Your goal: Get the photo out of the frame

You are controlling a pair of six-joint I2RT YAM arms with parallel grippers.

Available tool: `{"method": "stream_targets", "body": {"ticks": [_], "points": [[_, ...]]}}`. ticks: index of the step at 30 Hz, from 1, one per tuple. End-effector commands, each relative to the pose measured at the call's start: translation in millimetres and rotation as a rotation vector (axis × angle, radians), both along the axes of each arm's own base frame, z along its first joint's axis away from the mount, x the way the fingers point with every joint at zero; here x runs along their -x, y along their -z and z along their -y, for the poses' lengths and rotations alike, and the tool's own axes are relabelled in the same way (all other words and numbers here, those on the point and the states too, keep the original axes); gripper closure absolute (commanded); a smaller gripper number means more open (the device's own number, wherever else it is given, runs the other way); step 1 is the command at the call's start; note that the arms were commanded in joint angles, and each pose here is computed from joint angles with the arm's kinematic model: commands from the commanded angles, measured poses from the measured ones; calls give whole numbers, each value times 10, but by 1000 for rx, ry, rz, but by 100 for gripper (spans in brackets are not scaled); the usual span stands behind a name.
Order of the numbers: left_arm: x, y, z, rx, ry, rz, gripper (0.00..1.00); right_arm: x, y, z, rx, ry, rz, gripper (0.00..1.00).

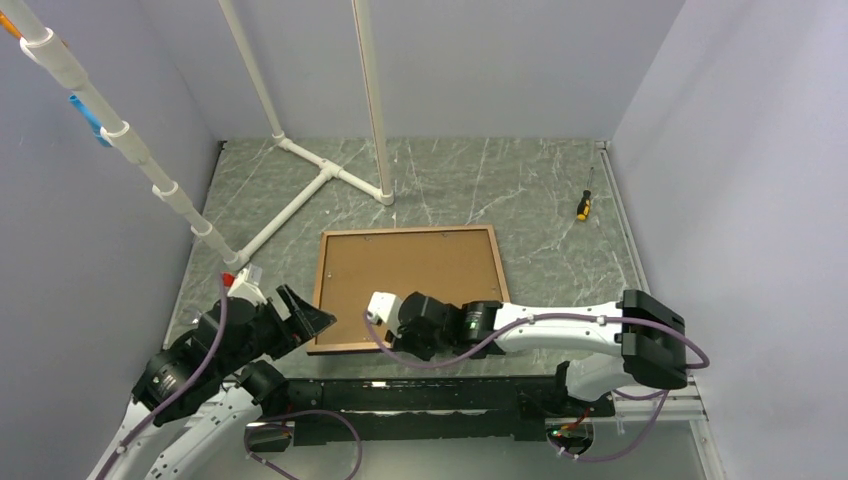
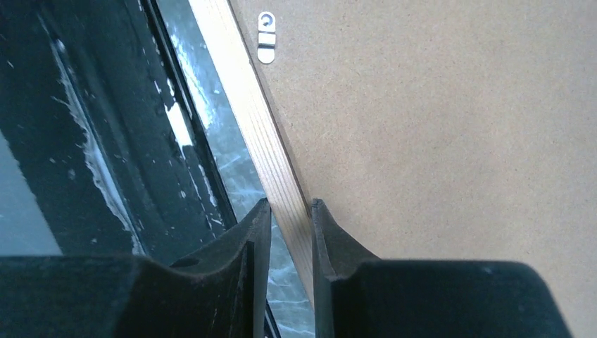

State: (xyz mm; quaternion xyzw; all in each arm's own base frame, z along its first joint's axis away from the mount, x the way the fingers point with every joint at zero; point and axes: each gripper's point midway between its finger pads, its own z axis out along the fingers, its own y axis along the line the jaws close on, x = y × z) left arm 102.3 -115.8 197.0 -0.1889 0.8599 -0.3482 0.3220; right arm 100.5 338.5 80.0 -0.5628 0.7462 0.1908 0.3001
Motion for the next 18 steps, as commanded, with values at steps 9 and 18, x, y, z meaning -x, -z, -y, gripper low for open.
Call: {"method": "stream_targets", "body": {"ticks": [9, 18], "points": [[-6, 180, 335, 271, -153, -330, 10, -303, -753, -374, -243, 200, -91, 100], [-187, 497, 453, 448, -268, -389, 8, -319, -837, -460, -283, 209, -130, 100]]}}
